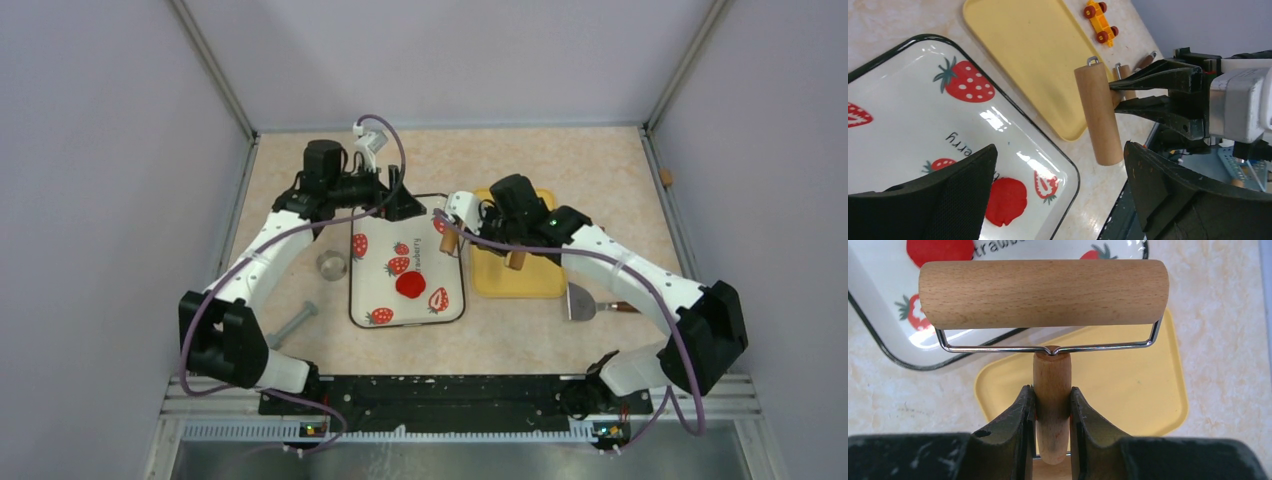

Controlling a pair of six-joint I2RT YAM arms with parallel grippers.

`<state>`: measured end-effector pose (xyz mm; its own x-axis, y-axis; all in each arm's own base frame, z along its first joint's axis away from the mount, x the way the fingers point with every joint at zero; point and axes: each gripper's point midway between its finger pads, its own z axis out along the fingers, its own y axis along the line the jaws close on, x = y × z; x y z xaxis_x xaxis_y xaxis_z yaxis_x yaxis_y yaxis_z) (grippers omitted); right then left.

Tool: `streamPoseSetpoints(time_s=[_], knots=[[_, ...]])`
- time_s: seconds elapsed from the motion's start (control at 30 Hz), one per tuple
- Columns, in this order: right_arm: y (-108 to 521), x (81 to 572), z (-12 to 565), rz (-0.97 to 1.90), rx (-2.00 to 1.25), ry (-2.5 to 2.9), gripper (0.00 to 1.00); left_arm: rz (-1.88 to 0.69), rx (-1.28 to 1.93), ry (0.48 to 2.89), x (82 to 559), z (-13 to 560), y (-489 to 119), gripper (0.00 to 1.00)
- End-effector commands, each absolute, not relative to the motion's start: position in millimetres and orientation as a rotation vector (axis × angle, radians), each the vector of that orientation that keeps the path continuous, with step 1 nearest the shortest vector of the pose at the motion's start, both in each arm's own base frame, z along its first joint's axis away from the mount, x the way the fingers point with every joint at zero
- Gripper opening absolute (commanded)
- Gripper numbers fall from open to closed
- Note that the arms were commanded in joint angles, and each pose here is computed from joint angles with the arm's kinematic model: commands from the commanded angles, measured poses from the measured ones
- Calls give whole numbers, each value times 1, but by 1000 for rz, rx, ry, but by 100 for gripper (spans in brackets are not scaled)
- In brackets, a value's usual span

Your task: Roll out the dumpling wrappers from the dough

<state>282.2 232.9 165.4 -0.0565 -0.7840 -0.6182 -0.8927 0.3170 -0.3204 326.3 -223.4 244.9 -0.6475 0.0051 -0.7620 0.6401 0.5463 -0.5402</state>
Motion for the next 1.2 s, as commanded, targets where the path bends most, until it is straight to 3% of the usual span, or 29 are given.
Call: streamPoseSetpoints(time_s=[0.0, 0.33, 0.4, 0.57, 0.8, 0.83, 0.9, 0.93, 1.03, 1.17], knots=[[261, 321, 227, 188, -1319, 1727, 0, -1291, 455, 2015, 332, 266, -253, 99], [296, 323, 249, 250, -1326, 1638, 0, -1411, 507, 2058, 338, 248, -301, 99], [300, 322, 251, 254, -1323, 1630, 0, -1439, 527, 2065, 338, 244, -307, 95], [299, 320, 254, 250, -1314, 1628, 0, -1538, 548, 2068, 335, 238, -314, 66], [289, 312, 253, 236, -1343, 1634, 0, -1660, 612, 2003, 325, 246, -312, 3], [288, 303, 250, 266, -1387, 1632, 17, -1660, 595, 2003, 327, 246, -308, 0], [283, 292, 250, 321, -1381, 1664, 62, -1682, 574, 1996, 329, 247, -301, 0], [277, 285, 254, 376, -1352, 1697, 76, -1702, 577, 1988, 329, 250, -297, 0], [261, 285, 280, 587, -1111, 1826, 91, -1766, 598, 1958, 326, 261, -283, 0], [235, 299, 297, 913, -726, 2007, 92, -1764, 639, 1839, 316, 284, -271, 0]])
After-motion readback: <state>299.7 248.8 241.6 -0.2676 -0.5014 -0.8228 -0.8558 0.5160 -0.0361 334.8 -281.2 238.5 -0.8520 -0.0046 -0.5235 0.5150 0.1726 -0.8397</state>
